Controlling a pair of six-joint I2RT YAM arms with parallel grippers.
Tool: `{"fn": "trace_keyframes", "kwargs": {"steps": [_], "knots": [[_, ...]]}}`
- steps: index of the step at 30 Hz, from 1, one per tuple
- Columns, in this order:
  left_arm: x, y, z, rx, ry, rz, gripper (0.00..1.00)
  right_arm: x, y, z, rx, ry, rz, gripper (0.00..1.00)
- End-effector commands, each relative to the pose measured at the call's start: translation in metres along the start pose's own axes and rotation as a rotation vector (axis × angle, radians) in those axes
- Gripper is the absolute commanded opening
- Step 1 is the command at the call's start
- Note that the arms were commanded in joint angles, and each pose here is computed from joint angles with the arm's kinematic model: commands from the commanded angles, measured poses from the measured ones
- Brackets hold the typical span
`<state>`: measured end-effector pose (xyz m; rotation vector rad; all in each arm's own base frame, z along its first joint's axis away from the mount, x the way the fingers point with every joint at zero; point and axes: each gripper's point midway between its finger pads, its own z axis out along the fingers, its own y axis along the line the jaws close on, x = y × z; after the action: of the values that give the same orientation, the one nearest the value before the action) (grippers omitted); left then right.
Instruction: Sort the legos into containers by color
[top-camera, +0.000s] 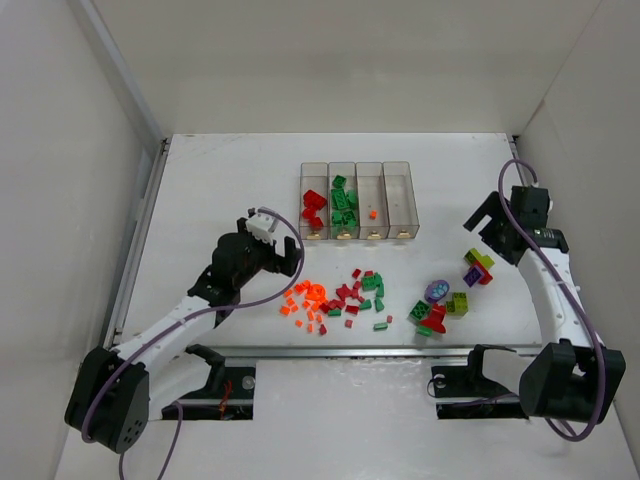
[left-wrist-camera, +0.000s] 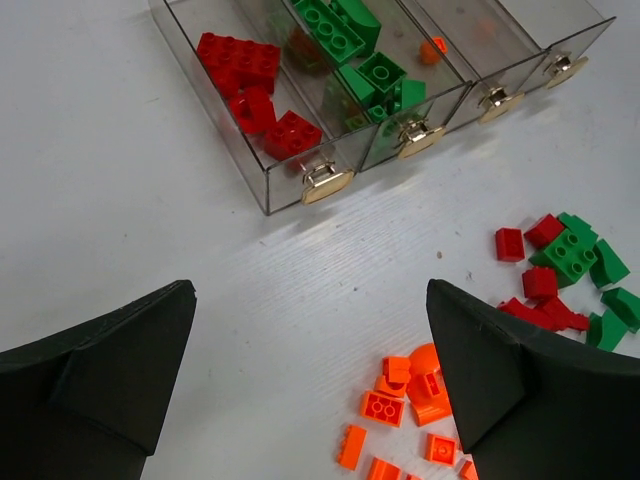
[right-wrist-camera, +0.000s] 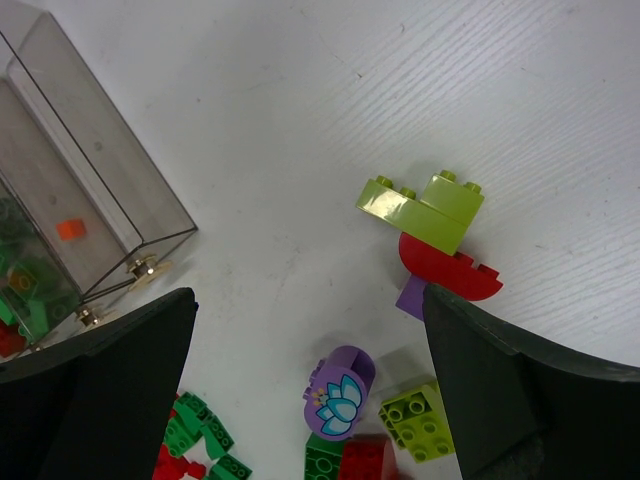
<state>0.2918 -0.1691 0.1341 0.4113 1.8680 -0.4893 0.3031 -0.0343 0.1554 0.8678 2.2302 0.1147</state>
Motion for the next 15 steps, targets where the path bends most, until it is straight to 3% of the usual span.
{"fn": "trace_keyframes", "kwargs": {"steps": [1, 15], "knots": [[-0.03, -0.01, 0.0, 0.045, -0.12, -0.002, 1.0, -0.005, -0.003, -0.004, 0.003, -0.03, 0.018, 1.0], [-0.031, -0.006, 0.0, 0.019, -0.123, -0.013, 1.0, 0.011, -0.017, 0.009, 0.062, 0.01, 0.012, 0.93]]}}
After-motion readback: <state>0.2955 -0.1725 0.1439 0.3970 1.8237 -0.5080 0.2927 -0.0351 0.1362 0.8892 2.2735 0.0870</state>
